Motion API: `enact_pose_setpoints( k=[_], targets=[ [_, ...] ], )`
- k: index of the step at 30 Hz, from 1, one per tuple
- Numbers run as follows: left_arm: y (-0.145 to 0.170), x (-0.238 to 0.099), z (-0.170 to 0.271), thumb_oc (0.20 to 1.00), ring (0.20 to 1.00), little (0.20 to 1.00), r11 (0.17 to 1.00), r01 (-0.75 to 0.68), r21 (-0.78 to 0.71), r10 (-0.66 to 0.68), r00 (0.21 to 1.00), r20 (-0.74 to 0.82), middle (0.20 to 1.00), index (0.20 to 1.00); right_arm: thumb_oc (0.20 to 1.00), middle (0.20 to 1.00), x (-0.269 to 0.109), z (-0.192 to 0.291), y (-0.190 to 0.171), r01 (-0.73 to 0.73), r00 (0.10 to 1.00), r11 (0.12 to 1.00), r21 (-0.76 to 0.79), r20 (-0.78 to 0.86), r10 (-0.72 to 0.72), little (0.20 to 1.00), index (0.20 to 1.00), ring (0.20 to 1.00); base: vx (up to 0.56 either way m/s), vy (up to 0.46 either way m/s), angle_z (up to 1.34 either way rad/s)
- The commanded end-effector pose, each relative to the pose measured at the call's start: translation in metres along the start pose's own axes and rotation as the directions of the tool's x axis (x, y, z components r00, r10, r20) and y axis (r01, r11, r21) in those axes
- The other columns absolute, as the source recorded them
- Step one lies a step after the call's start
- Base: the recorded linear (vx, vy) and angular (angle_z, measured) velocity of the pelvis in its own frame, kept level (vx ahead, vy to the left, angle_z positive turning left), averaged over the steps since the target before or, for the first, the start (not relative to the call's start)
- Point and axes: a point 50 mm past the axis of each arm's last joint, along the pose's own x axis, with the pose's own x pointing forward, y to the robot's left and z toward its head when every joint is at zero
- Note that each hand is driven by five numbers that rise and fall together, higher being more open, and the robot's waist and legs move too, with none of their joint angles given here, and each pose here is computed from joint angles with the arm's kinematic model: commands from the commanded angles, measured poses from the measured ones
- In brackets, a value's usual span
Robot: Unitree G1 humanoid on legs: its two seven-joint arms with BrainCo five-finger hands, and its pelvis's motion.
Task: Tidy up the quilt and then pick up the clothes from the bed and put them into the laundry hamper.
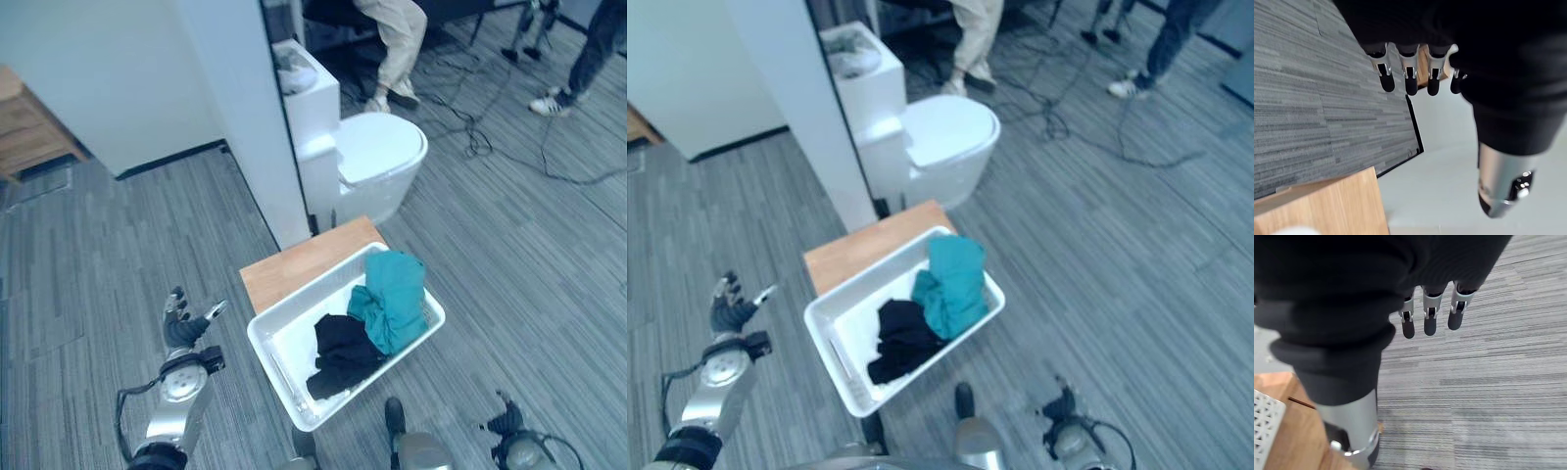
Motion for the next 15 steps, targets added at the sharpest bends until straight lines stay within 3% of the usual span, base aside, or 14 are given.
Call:
enact_pose_setpoints(
  k=[1, 4, 5, 6, 7, 8, 9, 12, 13, 15],
  targets=[
    [0.008, 0.002, -0.006, 1.000, 1.000, 1.000, 0.993, -0.054, -0.100, 0.051, 0.998, -0.027, 1.000, 1.000, 1.000, 1.000, 0.005, 0.010, 0.004, -0.014, 1.000, 0.999, -0.047, -0.029, 0.013, 1.000, 1.000, 1.000, 0.05, 0.004, 0.16],
    [0.011, -0.027, -0.064, 1.000, 1.000, 1.000, 0.997, -0.063, -0.044, 0.049, 0.960, -0.277, 1.000, 1.000, 1.000, 1.000, 0.005, 0.007, 0.011, -0.049, 0.996, 0.998, -0.040, -0.080, 0.045, 1.000, 1.000, 1.000, 0.04, 0.010, 0.11],
    [0.011, -0.027, -0.064, 1.000, 1.000, 1.000, 0.997, -0.063, -0.044, 0.048, 0.960, -0.277, 1.000, 1.000, 1.000, 1.000, 0.005, 0.007, 0.010, -0.048, 0.996, 0.998, -0.040, -0.080, 0.045, 1.000, 1.000, 1.000, 0.02, 0.022, 0.11],
    [0.011, -0.054, -0.108, 1.000, 1.000, 1.000, 0.998, -0.049, 0.038, 0.061, 0.882, -0.467, 1.000, 1.000, 1.000, 1.000, 0.005, 0.012, 0.014, -0.068, 0.995, 0.997, -0.044, -0.077, 0.065, 1.000, 1.000, 1.000, 0.02, 0.025, 0.06],
    [0.011, -0.069, -0.127, 1.000, 1.000, 1.000, 0.997, -0.037, 0.071, 0.070, 0.833, -0.549, 1.000, 1.000, 1.000, 1.000, 0.005, 0.014, 0.016, -0.078, 0.995, 0.996, -0.043, -0.073, 0.075, 1.000, 1.000, 1.000, 0.02, 0.025, 0.04],
    [0.010, -0.069, -0.127, 1.000, 1.000, 1.000, 0.997, -0.037, 0.070, 0.069, 0.834, -0.548, 1.000, 1.000, 1.000, 1.000, 0.005, 0.014, 0.016, -0.077, 0.995, 0.996, -0.043, -0.073, 0.074, 1.000, 1.000, 1.000, 0.00, 0.000, 0.00],
    [0.011, -0.101, -0.157, 1.000, 1.000, 1.000, 0.992, -0.003, 0.124, 0.088, 0.728, -0.680, 1.000, 1.000, 1.000, 1.000, 0.004, 0.020, 0.021, -0.094, 0.994, 0.995, -0.034, -0.052, 0.092, 1.000, 1.000, 1.000, 0.00, 0.000, 0.00],
    [0.010, -0.140, -0.182, 1.000, 1.000, 1.000, 0.972, 0.132, 0.193, 0.079, 0.592, -0.802, 1.000, 1.000, 1.000, 1.000, 0.001, 0.021, 0.029, -0.117, 0.992, 0.992, -0.041, -0.051, 0.115, 1.000, 1.000, 1.000, 0.00, 0.005, 0.05],
    [0.010, -0.140, -0.182, 1.000, 1.000, 1.000, 0.972, 0.132, 0.193, 0.079, 0.592, -0.802, 1.000, 1.000, 1.000, 1.000, 0.001, 0.021, 0.029, -0.117, 0.992, 0.992, -0.041, -0.051, 0.114, 1.000, 1.000, 1.000, 0.00, 0.003, 0.12],
    [0.015, -0.161, -0.193, 1.000, 1.000, 1.000, 0.948, 0.216, 0.235, 0.095, 0.512, -0.854, 1.000, 1.000, 1.000, 1.000, 0.000, 0.021, 0.033, -0.131, 0.990, 0.991, -0.038, -0.060, 0.129, 1.000, 1.000, 1.000, 0.00, 0.009, 0.10]
  ],
)
